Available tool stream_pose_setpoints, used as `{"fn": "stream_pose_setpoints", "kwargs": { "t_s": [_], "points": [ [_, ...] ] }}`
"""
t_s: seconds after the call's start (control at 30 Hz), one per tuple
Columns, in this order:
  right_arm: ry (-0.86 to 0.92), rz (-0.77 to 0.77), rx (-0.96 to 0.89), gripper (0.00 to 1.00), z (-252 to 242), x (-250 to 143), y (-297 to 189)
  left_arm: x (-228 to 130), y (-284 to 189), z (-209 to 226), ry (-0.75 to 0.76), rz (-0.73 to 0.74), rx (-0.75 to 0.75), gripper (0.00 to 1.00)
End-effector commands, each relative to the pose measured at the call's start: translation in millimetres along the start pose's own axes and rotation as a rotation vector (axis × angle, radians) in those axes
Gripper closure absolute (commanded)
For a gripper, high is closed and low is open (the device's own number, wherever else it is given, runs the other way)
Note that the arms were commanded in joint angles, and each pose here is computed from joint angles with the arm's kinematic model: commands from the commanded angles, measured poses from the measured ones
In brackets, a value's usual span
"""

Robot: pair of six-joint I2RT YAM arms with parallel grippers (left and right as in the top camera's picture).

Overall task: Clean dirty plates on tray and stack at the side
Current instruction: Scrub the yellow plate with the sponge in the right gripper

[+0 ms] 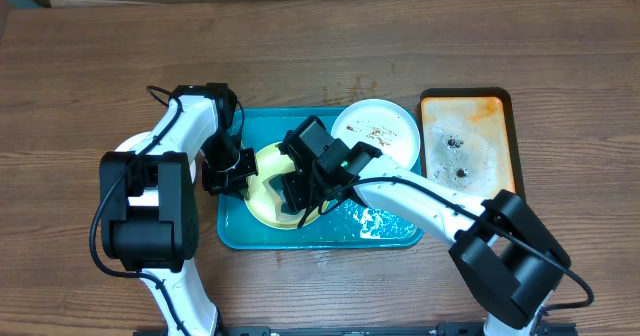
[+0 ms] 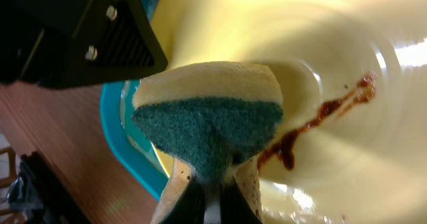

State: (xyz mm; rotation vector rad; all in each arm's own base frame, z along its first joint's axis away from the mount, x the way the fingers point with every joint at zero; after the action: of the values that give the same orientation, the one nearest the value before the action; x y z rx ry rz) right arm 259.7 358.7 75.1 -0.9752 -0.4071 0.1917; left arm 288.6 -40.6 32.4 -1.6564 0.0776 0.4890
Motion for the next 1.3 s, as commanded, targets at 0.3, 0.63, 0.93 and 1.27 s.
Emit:
{"fn": "stream_pose_setpoints", "kwargs": {
  "t_s": [0.3, 0.63, 0.93, 1.27],
  "points": [
    [0.036, 0.012, -0.085, 0.96, -23.1, -3.9, 35.1, 0.1, 4.3, 1.0, -0.022, 0.013, -0.002, 0.96],
    [0.157, -0.104, -0.441, 0.96, -84.3, 0.9, 31.1, -0.5, 4.3, 1.2, -0.017, 0.016, -0.001, 0.96],
    [0.107, -0.263, -0.533, 0.96, -93.9, 30.7, 20.9, -0.8, 4.4, 1.3, -0.015, 0.017, 0.0, 0.96],
    [-0.096, -0.31, -0.504, 0.96, -65.0, 63.2, -4.6, -0.2, 4.3, 1.1, -0.015, 0.014, -0.001, 0.96]
  ]
}}
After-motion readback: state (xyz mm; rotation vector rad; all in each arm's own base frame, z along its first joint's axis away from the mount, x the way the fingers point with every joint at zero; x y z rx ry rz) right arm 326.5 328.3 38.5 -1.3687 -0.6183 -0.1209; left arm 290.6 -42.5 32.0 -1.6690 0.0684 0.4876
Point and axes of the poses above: each gripper's point midway between its finger pads, its own y axis out along the fingers, its own z axis along the line the jaws close on, x = y × z, the point moved 2 cm from there along -y, back along the fingers
